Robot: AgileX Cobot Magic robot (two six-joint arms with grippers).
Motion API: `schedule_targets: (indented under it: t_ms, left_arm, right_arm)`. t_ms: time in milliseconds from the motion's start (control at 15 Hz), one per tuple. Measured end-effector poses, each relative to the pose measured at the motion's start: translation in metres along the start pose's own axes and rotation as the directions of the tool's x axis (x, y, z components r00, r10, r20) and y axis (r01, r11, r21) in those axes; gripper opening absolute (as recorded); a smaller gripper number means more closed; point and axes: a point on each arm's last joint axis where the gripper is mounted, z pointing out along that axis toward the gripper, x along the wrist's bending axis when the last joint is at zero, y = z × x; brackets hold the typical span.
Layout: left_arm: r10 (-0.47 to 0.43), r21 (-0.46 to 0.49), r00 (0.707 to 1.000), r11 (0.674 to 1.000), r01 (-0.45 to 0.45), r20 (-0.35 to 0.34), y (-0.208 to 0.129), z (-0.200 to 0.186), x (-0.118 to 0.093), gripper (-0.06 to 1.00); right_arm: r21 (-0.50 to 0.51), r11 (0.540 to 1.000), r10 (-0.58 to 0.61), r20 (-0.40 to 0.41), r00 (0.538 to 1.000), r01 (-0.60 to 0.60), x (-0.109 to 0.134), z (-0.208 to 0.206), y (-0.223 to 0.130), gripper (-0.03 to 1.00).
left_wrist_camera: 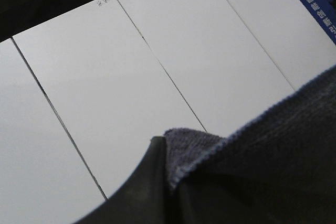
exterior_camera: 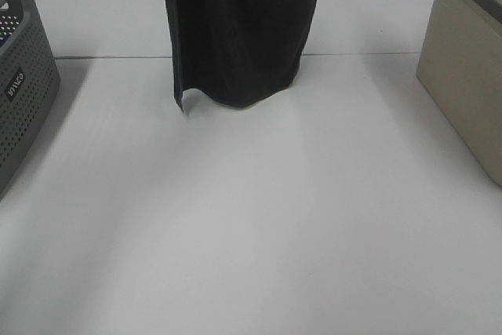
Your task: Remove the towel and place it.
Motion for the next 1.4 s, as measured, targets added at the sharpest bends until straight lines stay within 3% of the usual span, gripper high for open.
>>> schedule_targets:
  t_ms: [400, 733, 1133, 1400]
  left_arm:
    - [0.003, -0.028, 1.0, 1.0, -0.004, -0.014, -0.038, 0.011, -0.012, 0.0]
    - [0.038, -0.051, 0.997, 0.998, -0.042, -0.072, -0.067, 0.028, 0.0, 0.0]
    - [0.053, -0.135, 0.988, 0.988, -0.073, -0.144, -0.086, 0.05, -0.003, 0.0]
    - [0.058, -0.139, 0.987, 0.987, -0.079, -0.152, -0.093, 0.053, -0.006, 0.0]
  right_arm:
    - [-0.041, 0.999, 0.012, 0.012, 1.0, -0.011, 0.011, 0.03, -0.005, 0.02]
    - [-0.035, 0.999, 0.015, 0.006, 1.0, -0.014, 0.014, 0.051, -0.031, 0.02]
    - [-0.241, 0.969, 0.052, -0.002, 0.999, -0.051, -0.008, 0.065, -0.041, 0.02]
    - [-0.311, 0.945, 0.108, 0.001, 0.994, -0.103, -0.021, 0.071, -0.046, 0.02]
